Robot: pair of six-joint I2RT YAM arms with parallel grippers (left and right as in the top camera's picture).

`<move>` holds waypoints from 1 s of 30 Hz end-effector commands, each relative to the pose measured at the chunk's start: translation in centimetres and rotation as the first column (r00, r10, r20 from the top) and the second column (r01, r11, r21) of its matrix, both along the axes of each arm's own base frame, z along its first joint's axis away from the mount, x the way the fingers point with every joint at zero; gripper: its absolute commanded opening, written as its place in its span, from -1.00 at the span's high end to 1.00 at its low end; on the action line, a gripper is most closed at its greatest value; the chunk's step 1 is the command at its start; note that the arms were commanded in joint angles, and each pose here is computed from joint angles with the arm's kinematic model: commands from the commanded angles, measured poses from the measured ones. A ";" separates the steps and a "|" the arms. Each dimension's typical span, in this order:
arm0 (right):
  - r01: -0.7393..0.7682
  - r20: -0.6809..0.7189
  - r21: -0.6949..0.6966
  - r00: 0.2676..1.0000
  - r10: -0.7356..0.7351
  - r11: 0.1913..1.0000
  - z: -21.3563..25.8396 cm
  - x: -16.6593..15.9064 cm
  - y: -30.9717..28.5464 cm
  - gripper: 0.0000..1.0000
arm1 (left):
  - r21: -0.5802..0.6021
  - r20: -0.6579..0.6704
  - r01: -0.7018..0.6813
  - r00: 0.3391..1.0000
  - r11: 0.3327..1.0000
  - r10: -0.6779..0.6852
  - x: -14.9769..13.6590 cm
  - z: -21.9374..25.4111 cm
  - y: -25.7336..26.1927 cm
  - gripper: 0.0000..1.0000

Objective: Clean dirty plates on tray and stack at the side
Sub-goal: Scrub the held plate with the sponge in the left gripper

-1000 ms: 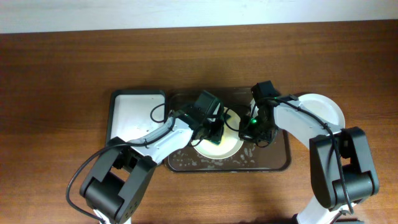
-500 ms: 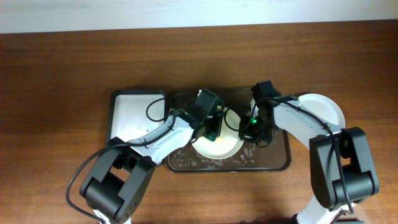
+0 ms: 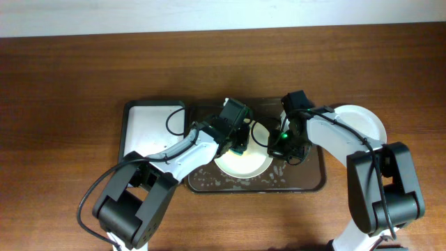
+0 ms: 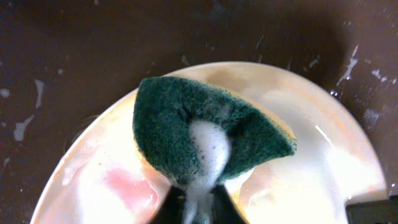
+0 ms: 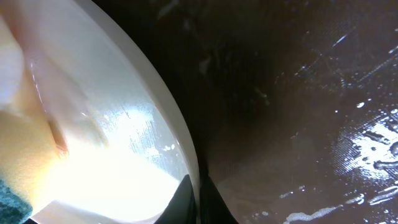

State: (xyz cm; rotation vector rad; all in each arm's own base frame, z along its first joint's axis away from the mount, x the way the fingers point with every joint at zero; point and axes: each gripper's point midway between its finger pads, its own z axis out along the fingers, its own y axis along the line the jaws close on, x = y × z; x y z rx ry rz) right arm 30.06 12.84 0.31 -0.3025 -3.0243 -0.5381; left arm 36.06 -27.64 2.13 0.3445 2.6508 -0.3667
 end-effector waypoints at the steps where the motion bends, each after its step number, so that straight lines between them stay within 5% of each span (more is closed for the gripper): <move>1: -0.016 -0.040 -0.030 0.999 0.015 0.999 -1.2 -1.2 -0.4 0.92 | 0.057 -0.051 -0.005 0.999 0.998 0.008 -0.7 -1.6 1.0 1.00; 7: -0.016 -0.040 -0.030 0.999 0.014 0.999 -1.2 -1.1 -0.4 0.92 | 0.119 -0.251 0.038 0.968 0.992 -0.007 -5.2 -3.2 2.8 1.00; 13: -0.016 -0.039 -0.030 0.999 0.014 0.999 -1.2 -1.1 -0.4 0.92 | 0.007 -0.437 0.090 0.896 0.996 -0.077 -9.3 -3.1 1.6 1.00; 22: -0.015 -0.039 -0.030 0.999 0.014 0.999 -1.2 -1.1 -0.4 0.92 | -0.115 -0.240 0.058 0.967 0.992 -0.084 -4.5 -1.7 -1.7 0.90; 30: -0.015 -0.039 -0.030 0.999 0.014 0.999 -1.2 -1.1 -0.4 0.92 | 0.175 -0.158 -0.061 0.983 0.983 0.089 -3.0 -3.0 4.1 1.00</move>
